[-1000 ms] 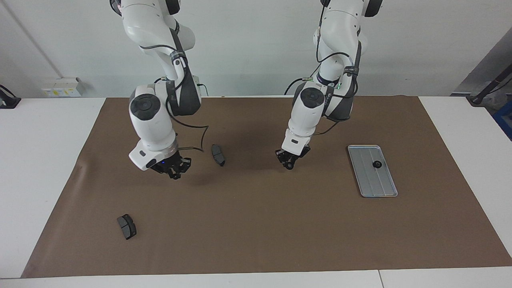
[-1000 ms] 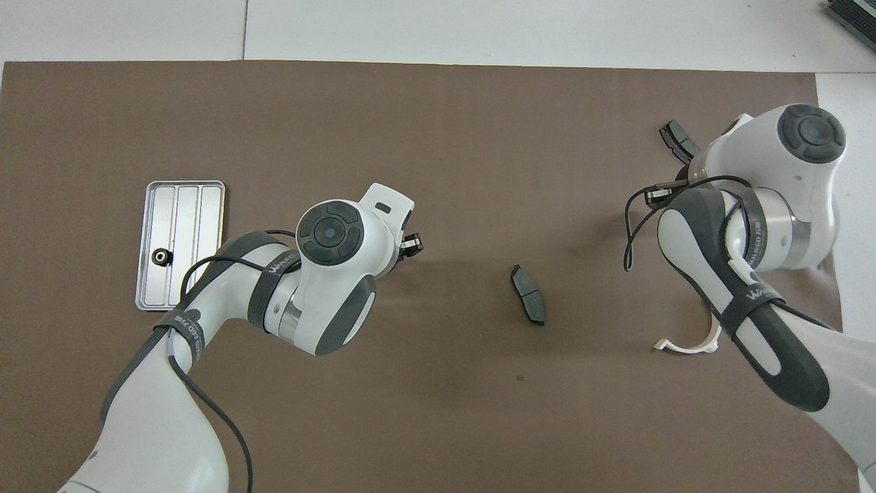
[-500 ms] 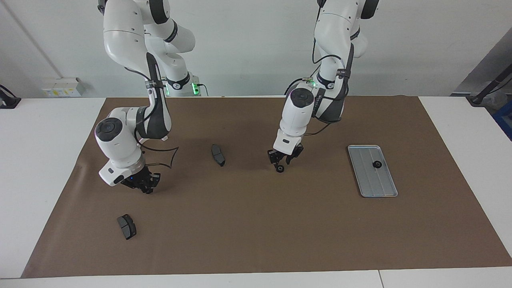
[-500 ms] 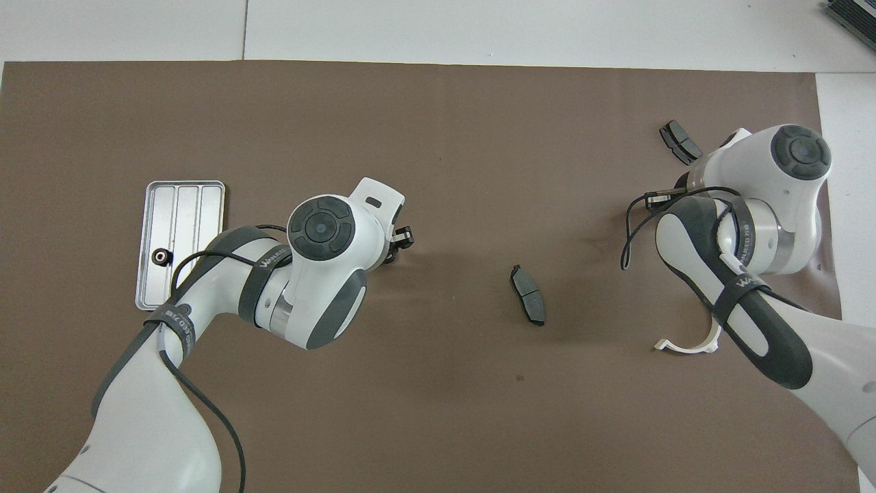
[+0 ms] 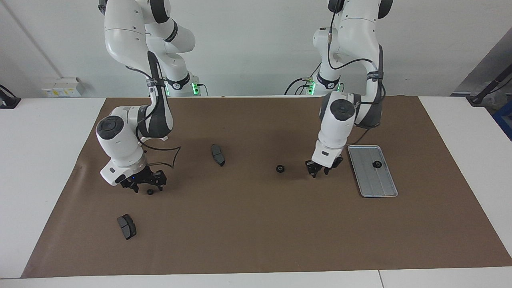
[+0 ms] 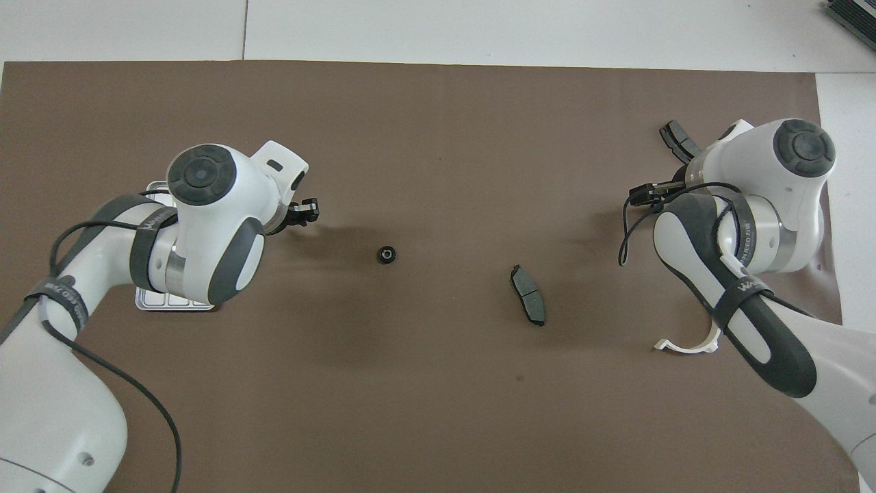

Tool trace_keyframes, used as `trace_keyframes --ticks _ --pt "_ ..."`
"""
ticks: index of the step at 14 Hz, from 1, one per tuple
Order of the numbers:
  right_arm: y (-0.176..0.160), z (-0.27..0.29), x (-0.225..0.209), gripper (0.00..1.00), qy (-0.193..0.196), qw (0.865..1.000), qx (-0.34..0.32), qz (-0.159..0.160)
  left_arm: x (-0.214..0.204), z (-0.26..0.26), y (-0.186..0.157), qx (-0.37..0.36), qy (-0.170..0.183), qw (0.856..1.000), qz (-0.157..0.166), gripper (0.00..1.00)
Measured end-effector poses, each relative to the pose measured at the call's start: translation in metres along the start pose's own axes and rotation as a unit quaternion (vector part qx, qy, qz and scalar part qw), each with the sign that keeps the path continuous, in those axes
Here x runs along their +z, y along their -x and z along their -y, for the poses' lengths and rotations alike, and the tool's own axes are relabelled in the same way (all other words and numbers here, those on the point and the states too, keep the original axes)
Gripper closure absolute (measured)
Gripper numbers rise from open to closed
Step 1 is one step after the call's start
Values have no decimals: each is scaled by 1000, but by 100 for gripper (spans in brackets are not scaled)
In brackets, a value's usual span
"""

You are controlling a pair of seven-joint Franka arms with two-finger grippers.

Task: Place bearing gear from tray to pile
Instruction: 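Return the left gripper to the tray while the right gripper reaches mid-table, then grasp the second bearing with the right gripper while the left grasps the third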

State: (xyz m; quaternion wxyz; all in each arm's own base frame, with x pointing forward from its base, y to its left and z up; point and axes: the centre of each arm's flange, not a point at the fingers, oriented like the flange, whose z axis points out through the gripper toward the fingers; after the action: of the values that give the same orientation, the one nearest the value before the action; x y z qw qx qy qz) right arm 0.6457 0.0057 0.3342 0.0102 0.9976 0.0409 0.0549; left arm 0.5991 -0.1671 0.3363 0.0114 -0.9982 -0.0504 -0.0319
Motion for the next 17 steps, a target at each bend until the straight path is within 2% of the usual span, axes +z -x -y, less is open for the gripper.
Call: trace_keyframes --ticks 4,7,11,17 --pt "-1 62 -59 0 -9 1000 6 -8 -4 89 -24 65 -6 998 8 48" --pt "1 138 -87 0 -18 1000 14 -9 2 144 -29 93 -9 995 21 48" --pt "22 233 -91 0 -27 1000 -6 -8 8 197 -29 109 -9 994 30 48" --pt "48 346 -80 0 -41 999 29 -10 27 213 -3 101 -7 994 45 47"
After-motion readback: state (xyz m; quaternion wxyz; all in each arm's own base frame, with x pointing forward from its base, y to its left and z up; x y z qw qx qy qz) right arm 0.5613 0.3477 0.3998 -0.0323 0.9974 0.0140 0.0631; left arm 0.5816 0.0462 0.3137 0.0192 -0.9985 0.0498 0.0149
